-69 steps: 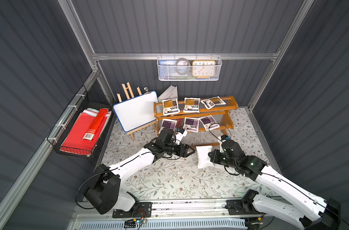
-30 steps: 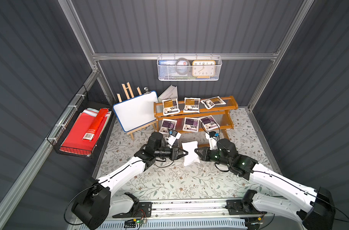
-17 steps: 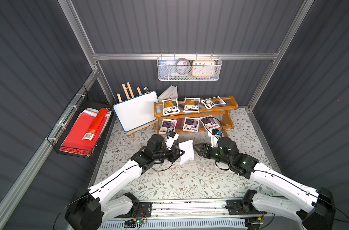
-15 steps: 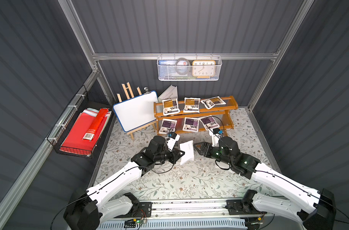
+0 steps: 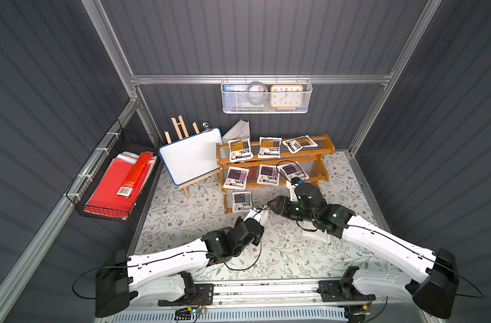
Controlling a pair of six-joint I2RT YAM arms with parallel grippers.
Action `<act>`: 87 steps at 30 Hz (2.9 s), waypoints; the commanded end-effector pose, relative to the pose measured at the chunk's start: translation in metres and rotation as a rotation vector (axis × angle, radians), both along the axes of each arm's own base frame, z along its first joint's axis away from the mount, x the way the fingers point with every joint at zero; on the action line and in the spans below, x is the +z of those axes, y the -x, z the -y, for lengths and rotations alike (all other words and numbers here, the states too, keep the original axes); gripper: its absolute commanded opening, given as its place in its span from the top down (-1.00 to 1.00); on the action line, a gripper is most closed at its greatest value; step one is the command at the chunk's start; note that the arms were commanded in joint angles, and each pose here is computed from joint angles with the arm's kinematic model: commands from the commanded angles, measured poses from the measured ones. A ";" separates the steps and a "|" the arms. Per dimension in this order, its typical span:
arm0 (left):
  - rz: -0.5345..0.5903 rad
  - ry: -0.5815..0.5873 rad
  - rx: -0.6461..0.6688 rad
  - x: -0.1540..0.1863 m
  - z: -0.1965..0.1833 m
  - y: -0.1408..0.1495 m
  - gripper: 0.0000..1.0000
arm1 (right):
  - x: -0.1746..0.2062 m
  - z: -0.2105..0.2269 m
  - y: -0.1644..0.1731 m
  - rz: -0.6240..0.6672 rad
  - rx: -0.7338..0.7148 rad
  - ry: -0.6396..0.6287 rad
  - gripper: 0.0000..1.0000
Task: Place the bagged coffee beans on the shelf by color
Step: Pick up the bagged coffee beans at the center of the board.
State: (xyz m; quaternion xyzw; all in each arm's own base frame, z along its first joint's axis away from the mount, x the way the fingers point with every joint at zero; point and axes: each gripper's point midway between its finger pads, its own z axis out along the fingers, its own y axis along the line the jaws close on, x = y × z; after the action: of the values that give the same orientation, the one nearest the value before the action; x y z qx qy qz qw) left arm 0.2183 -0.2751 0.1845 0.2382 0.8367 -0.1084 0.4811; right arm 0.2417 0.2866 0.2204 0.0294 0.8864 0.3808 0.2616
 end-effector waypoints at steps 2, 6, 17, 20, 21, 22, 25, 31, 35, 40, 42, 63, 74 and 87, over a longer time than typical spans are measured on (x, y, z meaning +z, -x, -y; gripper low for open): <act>0.110 -0.080 0.096 0.010 -0.012 -0.012 1.00 | 0.007 -0.005 0.001 -0.021 0.017 -0.009 -0.04; 0.096 -0.088 0.076 0.002 -0.004 -0.006 1.00 | 0.007 -0.013 -0.002 -0.025 0.037 -0.015 -0.02; 0.079 -0.045 0.059 -0.002 0.008 0.003 1.00 | -0.003 -0.035 -0.006 -0.067 0.109 -0.003 0.05; 0.082 -0.060 0.046 -0.004 0.013 0.007 1.00 | -0.006 -0.040 -0.006 -0.078 0.125 0.000 0.11; 0.084 -0.066 0.043 -0.005 0.015 0.008 1.00 | -0.006 -0.041 -0.006 -0.081 0.131 0.003 0.14; 0.086 -0.078 0.044 -0.008 0.015 0.008 1.00 | -0.008 -0.042 -0.005 -0.089 0.139 0.009 0.20; 0.093 -0.105 0.059 -0.013 0.014 0.009 1.00 | -0.013 -0.040 0.000 -0.113 0.154 0.030 0.51; 0.118 -0.103 0.143 -0.012 0.003 0.003 1.00 | -0.028 -0.035 0.023 -0.204 0.219 0.052 1.00; 0.135 -0.039 0.196 0.003 -0.005 0.001 0.44 | -0.038 -0.026 0.026 -0.211 0.196 0.070 1.00; 0.136 0.146 0.268 0.041 -0.021 0.000 -0.34 | -0.057 -0.001 0.020 -0.194 0.076 0.092 1.00; 0.120 0.238 0.303 0.056 -0.033 -0.003 -0.41 | -0.059 0.009 0.017 -0.169 0.040 0.053 1.00; -0.018 0.592 0.374 0.064 -0.058 -0.027 -0.49 | -0.023 0.065 0.026 0.107 -0.072 -0.525 1.00; -0.027 0.626 0.411 0.060 -0.073 -0.032 -0.49 | -0.012 0.065 0.008 0.157 -0.117 -0.595 1.00; -0.031 0.613 0.419 0.056 -0.075 -0.034 -0.49 | -0.017 0.052 0.003 0.117 -0.046 -0.571 1.00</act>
State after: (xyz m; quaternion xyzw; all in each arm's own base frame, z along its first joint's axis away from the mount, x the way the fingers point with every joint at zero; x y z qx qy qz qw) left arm 0.2522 -0.2022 0.2447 -0.0921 0.8013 -0.2568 0.5325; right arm 0.2411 0.2290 0.1900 0.1336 0.7223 0.6079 0.3014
